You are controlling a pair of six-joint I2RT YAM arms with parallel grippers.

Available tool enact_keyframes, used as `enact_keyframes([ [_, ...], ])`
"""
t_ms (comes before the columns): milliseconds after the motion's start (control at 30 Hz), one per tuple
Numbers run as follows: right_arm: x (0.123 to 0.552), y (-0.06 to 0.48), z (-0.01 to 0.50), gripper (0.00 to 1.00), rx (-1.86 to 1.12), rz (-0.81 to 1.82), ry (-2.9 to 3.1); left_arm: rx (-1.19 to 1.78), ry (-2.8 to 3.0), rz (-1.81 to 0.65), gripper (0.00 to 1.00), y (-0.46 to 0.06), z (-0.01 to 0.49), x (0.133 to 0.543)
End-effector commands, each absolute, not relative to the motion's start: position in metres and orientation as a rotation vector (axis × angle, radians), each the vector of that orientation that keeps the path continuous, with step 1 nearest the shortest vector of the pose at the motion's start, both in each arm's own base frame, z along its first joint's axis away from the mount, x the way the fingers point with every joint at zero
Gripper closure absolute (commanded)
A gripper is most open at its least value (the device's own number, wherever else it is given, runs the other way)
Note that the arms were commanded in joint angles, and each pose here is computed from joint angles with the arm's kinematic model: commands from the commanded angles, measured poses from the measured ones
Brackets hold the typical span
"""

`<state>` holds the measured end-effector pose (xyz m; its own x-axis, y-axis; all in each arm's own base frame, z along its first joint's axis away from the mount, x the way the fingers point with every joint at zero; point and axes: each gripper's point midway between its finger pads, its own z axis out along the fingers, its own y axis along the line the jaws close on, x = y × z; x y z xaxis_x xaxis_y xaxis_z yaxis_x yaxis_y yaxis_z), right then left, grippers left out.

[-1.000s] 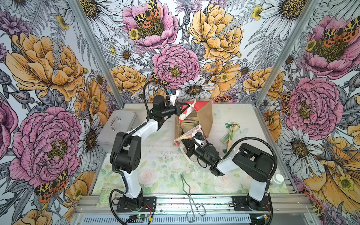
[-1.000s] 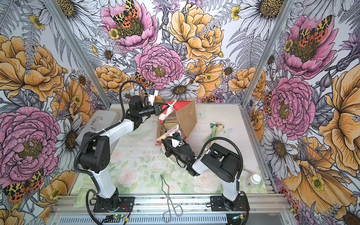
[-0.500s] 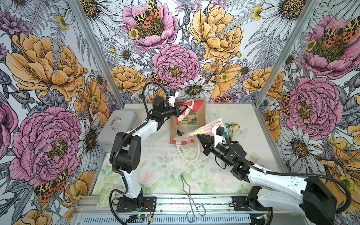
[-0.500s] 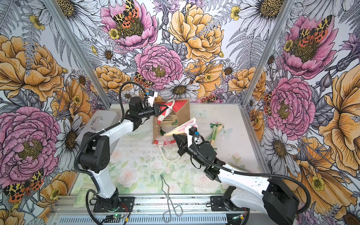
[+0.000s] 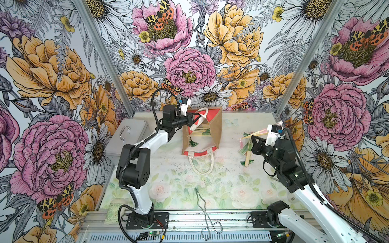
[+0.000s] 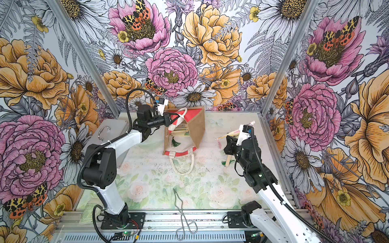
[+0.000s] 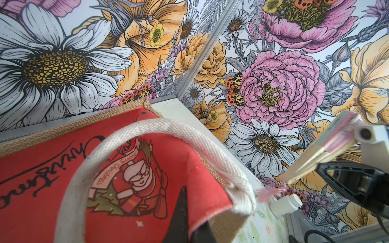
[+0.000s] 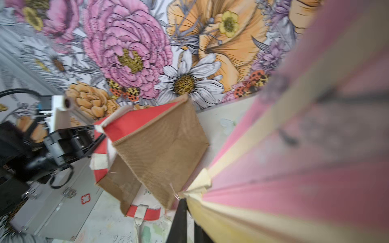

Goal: Take out the folding fans from the tote bags
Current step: Place the folding fan at the center of the board, then pick up the folding fan from the canvas bag.

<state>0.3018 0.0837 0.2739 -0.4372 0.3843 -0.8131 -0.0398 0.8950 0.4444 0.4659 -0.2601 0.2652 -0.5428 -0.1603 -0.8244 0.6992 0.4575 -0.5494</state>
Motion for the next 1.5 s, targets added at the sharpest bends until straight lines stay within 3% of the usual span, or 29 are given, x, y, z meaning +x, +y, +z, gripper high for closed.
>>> enact_keyframes([
  [0,0.289,0.063,0.208,1.0,0.411,0.406,2.305,0.494,1.735,-1.17,1.0,-0.253,0.295,0.461],
  [700,0.371,0.029,0.069,1.0,0.552,0.294,2.867,0.591,1.712,-1.178,1.0,-0.27,0.305,0.445],
  [800,0.379,0.027,0.061,0.71,0.57,0.291,2.879,0.597,1.709,-1.181,1.0,-0.271,0.307,0.444],
  [833,0.38,0.027,0.061,0.66,0.571,0.299,2.88,0.598,1.709,-1.18,1.0,-0.271,0.307,0.444],
  [1033,0.38,0.031,0.084,0.57,0.514,0.375,2.825,0.6,1.71,-1.181,1.0,-0.276,0.308,0.442],
  [1367,0.347,0.089,0.184,0.58,0.166,0.76,2.381,0.573,1.741,-1.172,1.0,-0.283,0.31,0.444],
  [1467,0.331,0.117,0.209,0.59,0.007,0.765,2.251,0.567,1.749,-1.171,1.0,-0.283,0.311,0.445],
])
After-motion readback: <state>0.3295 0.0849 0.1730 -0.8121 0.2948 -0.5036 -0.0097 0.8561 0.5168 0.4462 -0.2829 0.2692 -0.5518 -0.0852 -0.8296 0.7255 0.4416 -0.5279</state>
